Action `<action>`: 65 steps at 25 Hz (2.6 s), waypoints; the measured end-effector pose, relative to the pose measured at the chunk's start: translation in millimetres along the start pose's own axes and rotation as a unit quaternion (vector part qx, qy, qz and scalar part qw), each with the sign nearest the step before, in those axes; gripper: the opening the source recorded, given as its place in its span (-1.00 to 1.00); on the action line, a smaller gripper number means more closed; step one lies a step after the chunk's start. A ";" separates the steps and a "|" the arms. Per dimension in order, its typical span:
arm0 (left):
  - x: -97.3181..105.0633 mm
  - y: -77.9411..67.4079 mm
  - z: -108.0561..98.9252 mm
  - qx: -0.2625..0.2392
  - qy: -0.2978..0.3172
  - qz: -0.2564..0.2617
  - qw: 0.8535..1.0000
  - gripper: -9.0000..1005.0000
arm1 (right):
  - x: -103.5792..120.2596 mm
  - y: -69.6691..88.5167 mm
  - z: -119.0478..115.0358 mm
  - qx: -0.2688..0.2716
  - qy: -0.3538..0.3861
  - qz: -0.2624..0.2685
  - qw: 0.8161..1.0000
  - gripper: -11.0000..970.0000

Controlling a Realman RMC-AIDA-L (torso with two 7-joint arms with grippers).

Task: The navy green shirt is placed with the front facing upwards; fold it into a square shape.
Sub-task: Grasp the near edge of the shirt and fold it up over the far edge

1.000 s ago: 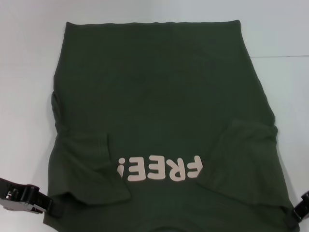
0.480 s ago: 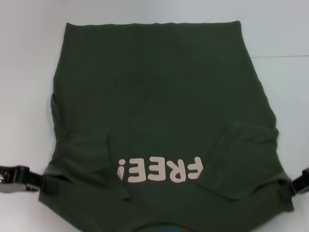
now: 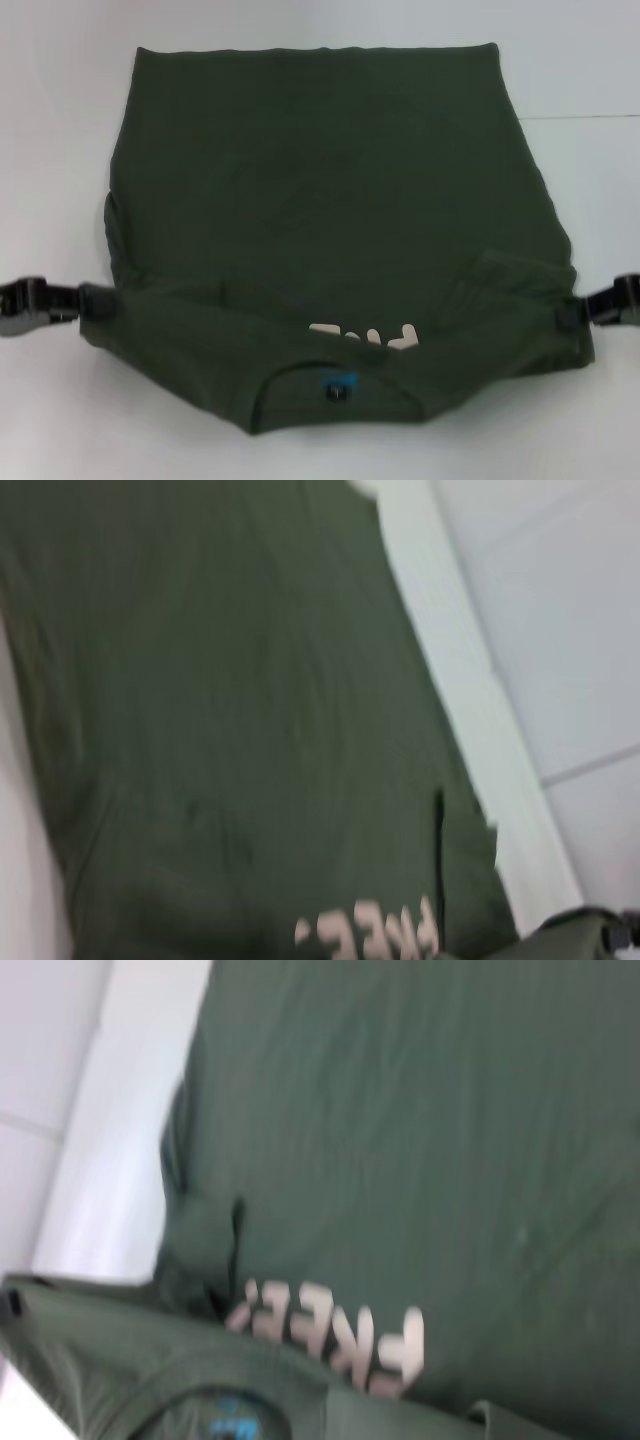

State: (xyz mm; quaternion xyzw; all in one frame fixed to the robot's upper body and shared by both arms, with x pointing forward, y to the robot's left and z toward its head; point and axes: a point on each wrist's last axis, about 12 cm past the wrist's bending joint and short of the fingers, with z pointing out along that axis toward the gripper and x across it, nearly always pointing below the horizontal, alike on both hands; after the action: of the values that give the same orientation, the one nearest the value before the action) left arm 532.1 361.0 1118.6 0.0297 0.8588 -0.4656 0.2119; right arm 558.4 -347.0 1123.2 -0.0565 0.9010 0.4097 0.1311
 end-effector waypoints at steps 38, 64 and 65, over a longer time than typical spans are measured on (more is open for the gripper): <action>-28.9 6.3 74.2 -0.005 -0.308 0.039 0.951 -0.83 | -50.9 -6.4 31.8 0.010 -0.313 0.011 0.950 -0.91; -48.6 4.2 128.8 -0.100 -0.370 0.093 0.919 -0.83 | -62.5 -13.2 70.7 0.096 -0.358 0.027 0.928 -0.91; -48.5 4.4 130.3 -0.104 -0.372 0.095 0.917 -0.83 | -62.6 -13.4 71.3 0.098 -0.358 0.026 0.928 -0.91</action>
State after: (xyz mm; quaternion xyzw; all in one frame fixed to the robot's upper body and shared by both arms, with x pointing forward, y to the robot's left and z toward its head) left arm 621.0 264.8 1072.0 -0.0866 0.7545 -0.3285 0.5615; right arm 634.8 -302.5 1086.2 0.1311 0.8307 0.3158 0.4393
